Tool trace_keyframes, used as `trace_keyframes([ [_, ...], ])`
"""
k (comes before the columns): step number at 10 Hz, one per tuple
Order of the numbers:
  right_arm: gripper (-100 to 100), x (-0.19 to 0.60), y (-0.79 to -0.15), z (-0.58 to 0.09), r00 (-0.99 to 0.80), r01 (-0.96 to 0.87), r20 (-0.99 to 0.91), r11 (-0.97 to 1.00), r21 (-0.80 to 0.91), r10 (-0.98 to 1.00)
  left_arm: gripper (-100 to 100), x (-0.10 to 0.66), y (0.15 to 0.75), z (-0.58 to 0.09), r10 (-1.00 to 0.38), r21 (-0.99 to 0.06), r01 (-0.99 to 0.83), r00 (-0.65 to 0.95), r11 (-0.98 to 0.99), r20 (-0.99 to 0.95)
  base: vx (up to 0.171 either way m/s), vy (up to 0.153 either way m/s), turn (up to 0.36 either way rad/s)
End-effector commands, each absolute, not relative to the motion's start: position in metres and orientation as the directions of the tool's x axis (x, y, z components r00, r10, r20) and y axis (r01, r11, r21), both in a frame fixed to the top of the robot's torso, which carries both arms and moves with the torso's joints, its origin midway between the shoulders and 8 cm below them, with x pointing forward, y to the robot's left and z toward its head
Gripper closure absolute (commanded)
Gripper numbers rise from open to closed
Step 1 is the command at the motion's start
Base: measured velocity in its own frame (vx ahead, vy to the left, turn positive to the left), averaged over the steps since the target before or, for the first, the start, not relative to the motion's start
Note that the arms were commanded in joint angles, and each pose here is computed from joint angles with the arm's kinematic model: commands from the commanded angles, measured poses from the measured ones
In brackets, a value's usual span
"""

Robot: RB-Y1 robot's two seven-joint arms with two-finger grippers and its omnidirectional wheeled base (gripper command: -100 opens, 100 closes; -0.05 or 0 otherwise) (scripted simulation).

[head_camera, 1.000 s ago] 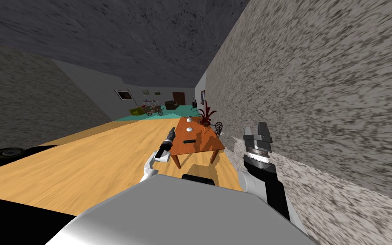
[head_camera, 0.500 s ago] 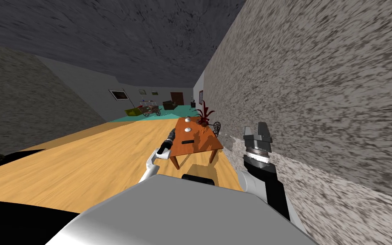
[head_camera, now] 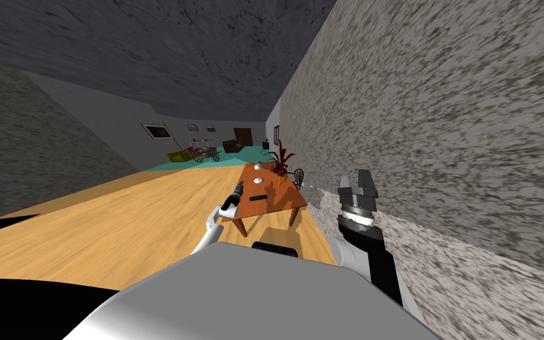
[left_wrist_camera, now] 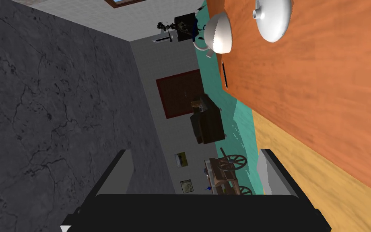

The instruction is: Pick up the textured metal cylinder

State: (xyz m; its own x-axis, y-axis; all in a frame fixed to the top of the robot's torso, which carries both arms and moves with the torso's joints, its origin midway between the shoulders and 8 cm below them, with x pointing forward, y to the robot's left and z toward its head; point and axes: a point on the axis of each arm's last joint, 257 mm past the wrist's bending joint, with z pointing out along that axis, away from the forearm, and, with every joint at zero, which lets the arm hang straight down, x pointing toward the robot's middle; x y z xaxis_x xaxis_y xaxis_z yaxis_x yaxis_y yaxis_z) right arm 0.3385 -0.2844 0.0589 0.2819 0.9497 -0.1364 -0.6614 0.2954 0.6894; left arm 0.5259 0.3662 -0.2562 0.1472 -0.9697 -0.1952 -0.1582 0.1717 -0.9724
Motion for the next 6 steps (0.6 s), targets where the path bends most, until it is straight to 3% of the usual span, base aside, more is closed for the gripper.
trace_keyframes([
  [1,0,0.338,-0.284,0.059,0.282,-0.661,-0.136,0.295,0.689,0.950,-100,0.529,0.374,-0.278,-0.970,-0.964,-0.225,0.158,0.145,-0.183,0.020,-0.018,-0.078],
  [6,0,0.338,-0.284,0.059,0.282,-0.661,-0.136,0.295,0.689,0.950,-100,0.530,0.390,-0.333,-0.971,-0.918,-0.392,0.193,0.056,-0.142,0.023,-0.027,-0.069],
])
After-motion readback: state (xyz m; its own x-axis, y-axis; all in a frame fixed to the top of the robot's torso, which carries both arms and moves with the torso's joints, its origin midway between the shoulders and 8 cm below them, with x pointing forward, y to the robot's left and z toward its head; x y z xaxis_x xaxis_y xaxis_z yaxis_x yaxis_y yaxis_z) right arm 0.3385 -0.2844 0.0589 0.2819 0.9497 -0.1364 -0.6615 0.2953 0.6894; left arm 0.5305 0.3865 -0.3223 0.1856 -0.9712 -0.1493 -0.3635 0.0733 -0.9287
